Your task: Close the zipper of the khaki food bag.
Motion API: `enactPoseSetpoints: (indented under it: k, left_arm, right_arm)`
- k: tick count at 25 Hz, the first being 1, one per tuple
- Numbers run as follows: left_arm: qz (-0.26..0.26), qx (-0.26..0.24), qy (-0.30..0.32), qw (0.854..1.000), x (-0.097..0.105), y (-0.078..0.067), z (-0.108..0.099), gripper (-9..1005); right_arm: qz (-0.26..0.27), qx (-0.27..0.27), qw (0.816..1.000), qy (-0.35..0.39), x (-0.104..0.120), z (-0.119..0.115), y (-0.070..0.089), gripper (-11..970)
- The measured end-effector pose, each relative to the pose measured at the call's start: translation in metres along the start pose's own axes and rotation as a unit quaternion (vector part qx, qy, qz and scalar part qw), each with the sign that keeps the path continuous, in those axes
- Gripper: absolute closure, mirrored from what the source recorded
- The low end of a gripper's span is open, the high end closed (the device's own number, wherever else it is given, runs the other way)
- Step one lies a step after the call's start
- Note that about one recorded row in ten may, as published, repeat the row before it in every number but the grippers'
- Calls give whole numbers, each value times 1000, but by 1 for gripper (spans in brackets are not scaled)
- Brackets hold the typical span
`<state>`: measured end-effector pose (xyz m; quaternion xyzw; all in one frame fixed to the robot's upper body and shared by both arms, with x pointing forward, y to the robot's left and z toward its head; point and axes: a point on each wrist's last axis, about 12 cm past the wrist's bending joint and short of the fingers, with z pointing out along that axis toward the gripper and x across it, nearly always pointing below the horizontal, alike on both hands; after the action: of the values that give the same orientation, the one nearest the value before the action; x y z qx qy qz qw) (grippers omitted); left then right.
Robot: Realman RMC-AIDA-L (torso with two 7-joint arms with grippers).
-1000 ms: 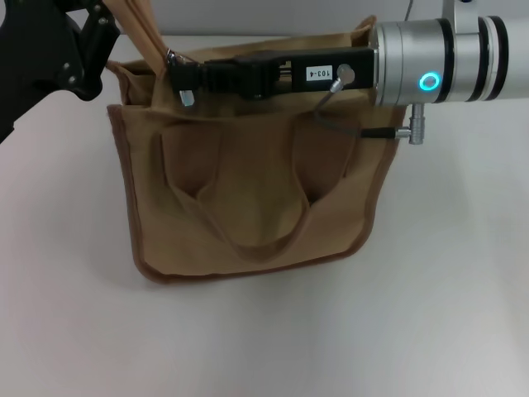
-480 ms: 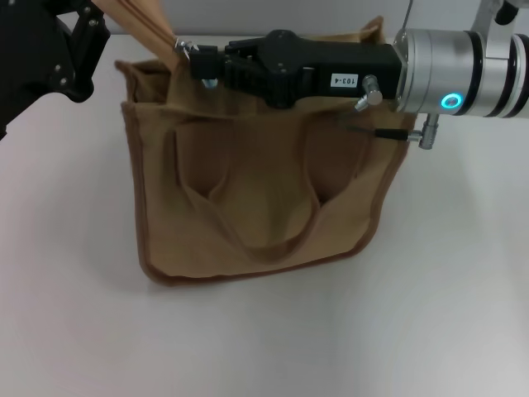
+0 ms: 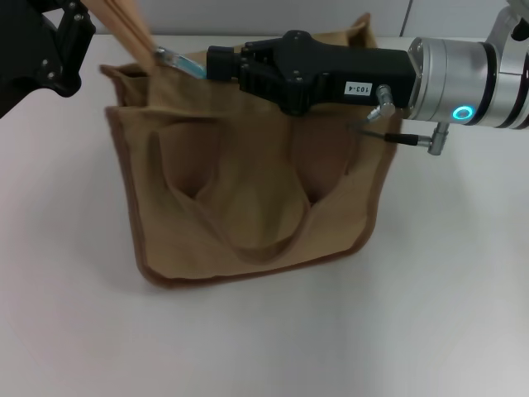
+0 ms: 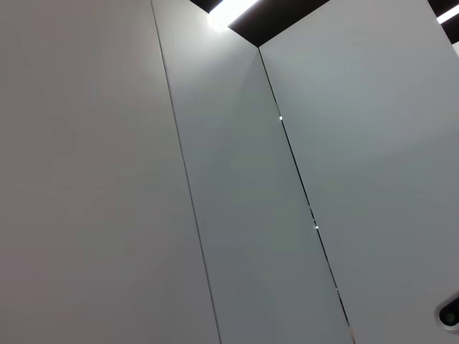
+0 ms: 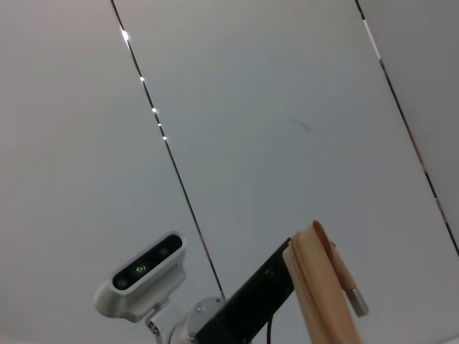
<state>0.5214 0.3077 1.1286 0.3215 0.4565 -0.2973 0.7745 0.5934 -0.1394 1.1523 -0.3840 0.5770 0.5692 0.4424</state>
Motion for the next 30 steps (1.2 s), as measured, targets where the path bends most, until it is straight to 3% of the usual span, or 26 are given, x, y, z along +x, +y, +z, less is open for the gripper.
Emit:
enactPoseSetpoints:
  k: [11,16,26,30]
  left_arm:
    - [-1,4,-2,1000,0,-1,1,976]
    - [-2,9,-6,1000,0,-2,3,976]
    - [-6,13,-10,1000,1,-4,6,976]
    - [-6,14,-11,1000,1,-4,7,976]
  right_arm:
    - [3,-14,1000,-22,-9,-8,5,958]
    - [21,4,999,41,-11,8,-3,876]
    - [18,12,996,82,-21,34,-9,583]
    - [26,5,995,92,-24,40,-8,589]
